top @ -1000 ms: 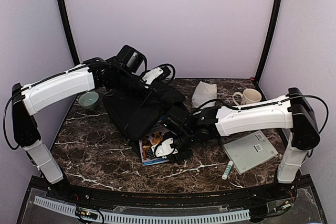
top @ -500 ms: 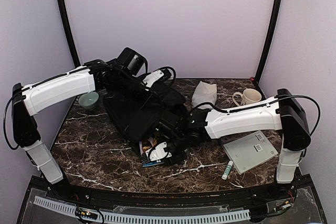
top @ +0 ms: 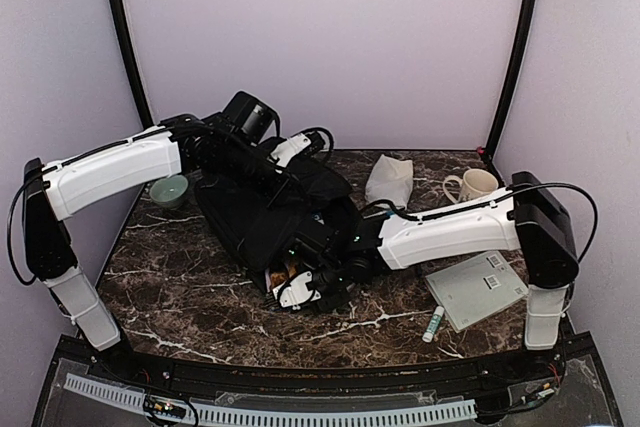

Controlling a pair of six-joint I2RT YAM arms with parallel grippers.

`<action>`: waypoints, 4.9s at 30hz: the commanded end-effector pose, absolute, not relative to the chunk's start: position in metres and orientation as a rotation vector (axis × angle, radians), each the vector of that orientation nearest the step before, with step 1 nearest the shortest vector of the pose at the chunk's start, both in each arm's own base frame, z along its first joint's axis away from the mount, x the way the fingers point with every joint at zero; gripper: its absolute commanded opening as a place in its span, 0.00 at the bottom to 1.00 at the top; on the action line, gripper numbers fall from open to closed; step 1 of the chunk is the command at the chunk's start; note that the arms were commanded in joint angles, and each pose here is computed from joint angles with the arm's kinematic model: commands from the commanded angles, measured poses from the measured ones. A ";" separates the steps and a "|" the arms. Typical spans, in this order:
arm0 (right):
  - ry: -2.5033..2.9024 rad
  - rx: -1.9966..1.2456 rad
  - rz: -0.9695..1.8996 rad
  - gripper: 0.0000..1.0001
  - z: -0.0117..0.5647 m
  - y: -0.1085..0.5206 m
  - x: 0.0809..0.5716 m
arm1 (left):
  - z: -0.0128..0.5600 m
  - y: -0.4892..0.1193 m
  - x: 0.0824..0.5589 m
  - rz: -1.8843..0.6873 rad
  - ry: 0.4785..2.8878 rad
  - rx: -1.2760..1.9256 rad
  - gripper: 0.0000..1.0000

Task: Pack the student bag
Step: Adjust the book in the largest pocket of the bag.

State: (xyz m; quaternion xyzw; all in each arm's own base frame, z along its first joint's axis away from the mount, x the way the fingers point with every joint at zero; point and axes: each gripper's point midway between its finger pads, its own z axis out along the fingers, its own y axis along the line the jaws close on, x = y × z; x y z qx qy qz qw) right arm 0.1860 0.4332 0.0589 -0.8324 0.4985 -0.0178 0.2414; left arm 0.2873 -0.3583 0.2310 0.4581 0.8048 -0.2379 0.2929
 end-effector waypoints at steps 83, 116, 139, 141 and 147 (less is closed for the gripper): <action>1.824 -1.567 0.591 0.60 0.132 0.345 0.266 | 0.062 -0.296 0.262 0.216 2.224 1.309 0.75; 1.480 -1.879 -0.052 0.61 0.132 0.442 0.188 | 0.233 -0.285 0.294 -0.185 1.855 1.057 0.00; 1.408 -1.646 -0.317 0.53 0.094 0.487 0.195 | 0.222 -0.281 0.296 -0.167 1.889 1.051 0.00; 1.393 -1.629 -0.324 0.50 0.102 0.482 0.195 | 0.223 -0.281 0.296 -0.167 1.886 1.049 0.00; 1.396 -1.591 -0.351 0.42 0.120 0.467 0.209 | 0.223 -0.282 0.296 -0.174 1.887 1.051 0.00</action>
